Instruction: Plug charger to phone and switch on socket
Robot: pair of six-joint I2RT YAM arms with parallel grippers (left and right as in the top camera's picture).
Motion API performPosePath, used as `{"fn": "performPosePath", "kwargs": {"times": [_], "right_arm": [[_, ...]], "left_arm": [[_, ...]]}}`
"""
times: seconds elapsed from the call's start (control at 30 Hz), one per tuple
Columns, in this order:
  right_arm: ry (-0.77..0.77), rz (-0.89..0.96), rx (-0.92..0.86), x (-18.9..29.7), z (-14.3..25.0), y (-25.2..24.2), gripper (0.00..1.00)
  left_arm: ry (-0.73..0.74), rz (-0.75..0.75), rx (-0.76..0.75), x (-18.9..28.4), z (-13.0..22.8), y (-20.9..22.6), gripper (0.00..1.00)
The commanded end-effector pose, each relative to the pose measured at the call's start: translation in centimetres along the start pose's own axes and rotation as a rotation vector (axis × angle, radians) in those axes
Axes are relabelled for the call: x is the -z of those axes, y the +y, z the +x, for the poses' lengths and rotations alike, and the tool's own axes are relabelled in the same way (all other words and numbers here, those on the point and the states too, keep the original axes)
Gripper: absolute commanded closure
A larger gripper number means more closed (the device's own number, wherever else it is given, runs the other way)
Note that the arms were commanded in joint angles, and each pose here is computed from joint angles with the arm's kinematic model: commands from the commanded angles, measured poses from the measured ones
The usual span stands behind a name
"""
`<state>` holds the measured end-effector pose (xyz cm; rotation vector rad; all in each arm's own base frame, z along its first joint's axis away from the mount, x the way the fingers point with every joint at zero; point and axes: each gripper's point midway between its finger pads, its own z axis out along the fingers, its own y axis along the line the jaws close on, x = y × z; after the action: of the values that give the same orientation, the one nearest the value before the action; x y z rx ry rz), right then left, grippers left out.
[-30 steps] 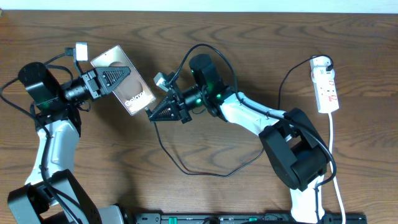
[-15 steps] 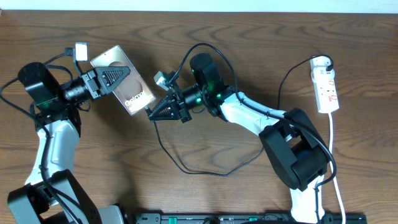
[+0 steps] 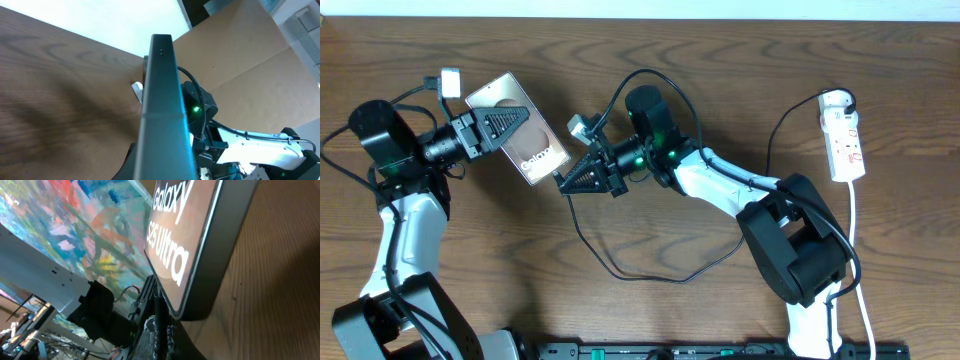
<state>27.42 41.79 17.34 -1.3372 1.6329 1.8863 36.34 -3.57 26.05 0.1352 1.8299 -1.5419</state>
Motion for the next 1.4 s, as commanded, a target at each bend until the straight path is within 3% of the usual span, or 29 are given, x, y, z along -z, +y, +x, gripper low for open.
{"fn": "performPosePath", "kwargs": {"times": [0.0,0.5,1.37], "right_arm": [[-0.007,0.012,-0.004,-0.1,-0.7,0.3,0.99],[0.006,-0.002,0.001,-1.2,-0.5,0.8,0.99],[-0.032,0.038,-0.01,1.2,-1.4,-0.3,0.99]], "left_arm": [[0.023,0.025,-0.029,-0.1,0.3,-0.8,0.93],[0.023,0.025,-0.03,-0.1,0.3,-0.8,0.93],[0.023,0.026,-0.038,-0.1,0.3,-0.8,0.93]]}}
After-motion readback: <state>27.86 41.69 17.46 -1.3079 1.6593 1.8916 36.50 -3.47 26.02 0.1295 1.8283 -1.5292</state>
